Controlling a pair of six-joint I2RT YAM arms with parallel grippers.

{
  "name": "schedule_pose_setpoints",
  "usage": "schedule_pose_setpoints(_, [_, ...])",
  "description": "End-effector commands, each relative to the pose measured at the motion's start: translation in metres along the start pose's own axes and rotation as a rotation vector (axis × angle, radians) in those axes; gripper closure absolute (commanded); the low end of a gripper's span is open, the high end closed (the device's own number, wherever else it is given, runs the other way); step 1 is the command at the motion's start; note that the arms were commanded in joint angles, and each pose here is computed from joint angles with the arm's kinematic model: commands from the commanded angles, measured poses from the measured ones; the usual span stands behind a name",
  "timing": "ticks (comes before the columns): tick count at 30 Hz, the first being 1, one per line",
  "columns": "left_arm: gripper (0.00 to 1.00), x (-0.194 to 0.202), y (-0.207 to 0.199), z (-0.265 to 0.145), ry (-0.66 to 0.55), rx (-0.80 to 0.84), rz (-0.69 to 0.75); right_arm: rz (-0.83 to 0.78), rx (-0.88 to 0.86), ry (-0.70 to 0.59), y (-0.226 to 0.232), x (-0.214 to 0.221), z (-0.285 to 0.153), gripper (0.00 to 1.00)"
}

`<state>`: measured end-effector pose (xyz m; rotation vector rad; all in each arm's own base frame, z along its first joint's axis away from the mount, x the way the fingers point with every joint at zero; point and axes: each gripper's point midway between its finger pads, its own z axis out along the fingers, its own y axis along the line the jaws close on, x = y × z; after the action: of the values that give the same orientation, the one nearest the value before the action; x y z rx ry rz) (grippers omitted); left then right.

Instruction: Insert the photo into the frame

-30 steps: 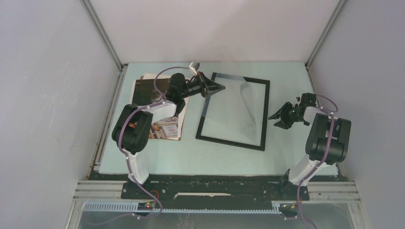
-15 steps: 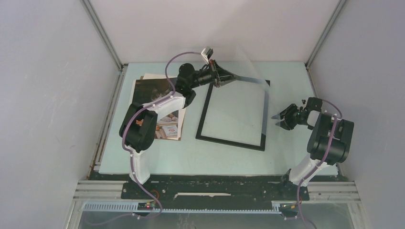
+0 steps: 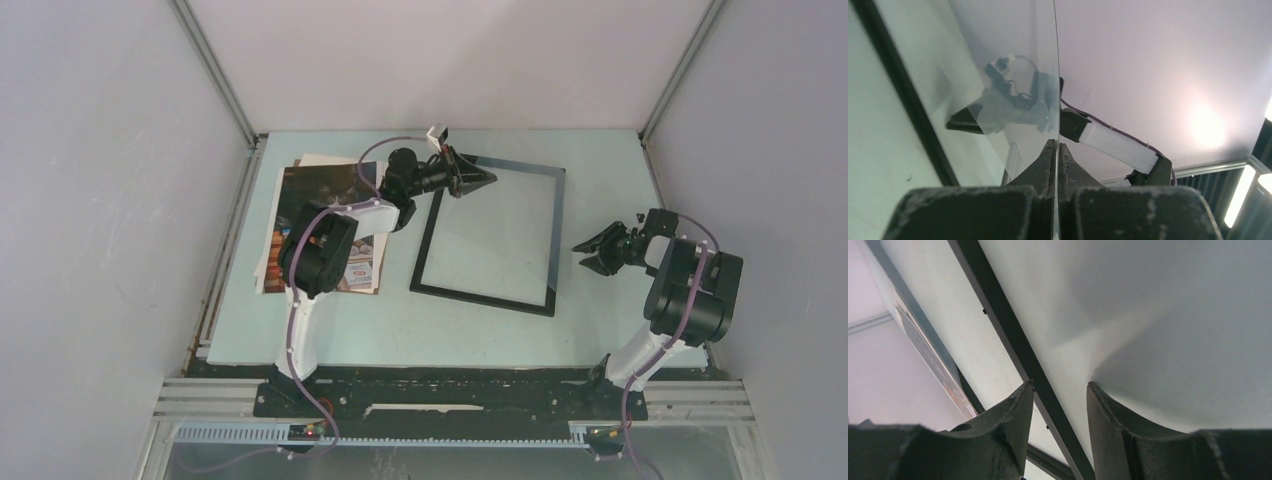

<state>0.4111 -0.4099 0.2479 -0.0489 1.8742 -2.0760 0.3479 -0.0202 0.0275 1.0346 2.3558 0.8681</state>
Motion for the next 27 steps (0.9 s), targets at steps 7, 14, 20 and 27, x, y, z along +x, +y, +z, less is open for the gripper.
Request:
schedule_pose_setpoints(7, [1.0,-0.012,0.051,-0.038,-0.068,-0.002,-0.026,0.0,-0.021,-0.012,0.0,-0.002,0.004,0.49])
schedule_pose_setpoints(14, [1.0,-0.015,0.069,-0.054,-0.112,-0.043,-0.001,-0.019,-0.016,-0.008,0.002,0.001,0.006,0.49])
schedule_pose_setpoints(20, [1.0,-0.017,0.083,-0.058,-0.141,-0.054,-0.034,-0.026,-0.016,-0.007,0.003,0.002,0.006,0.49])
schedule_pose_setpoints(27, [1.0,-0.018,0.083,-0.065,-0.193,-0.066,-0.007,-0.035,-0.019,-0.011,0.005,0.001,0.005,0.49])
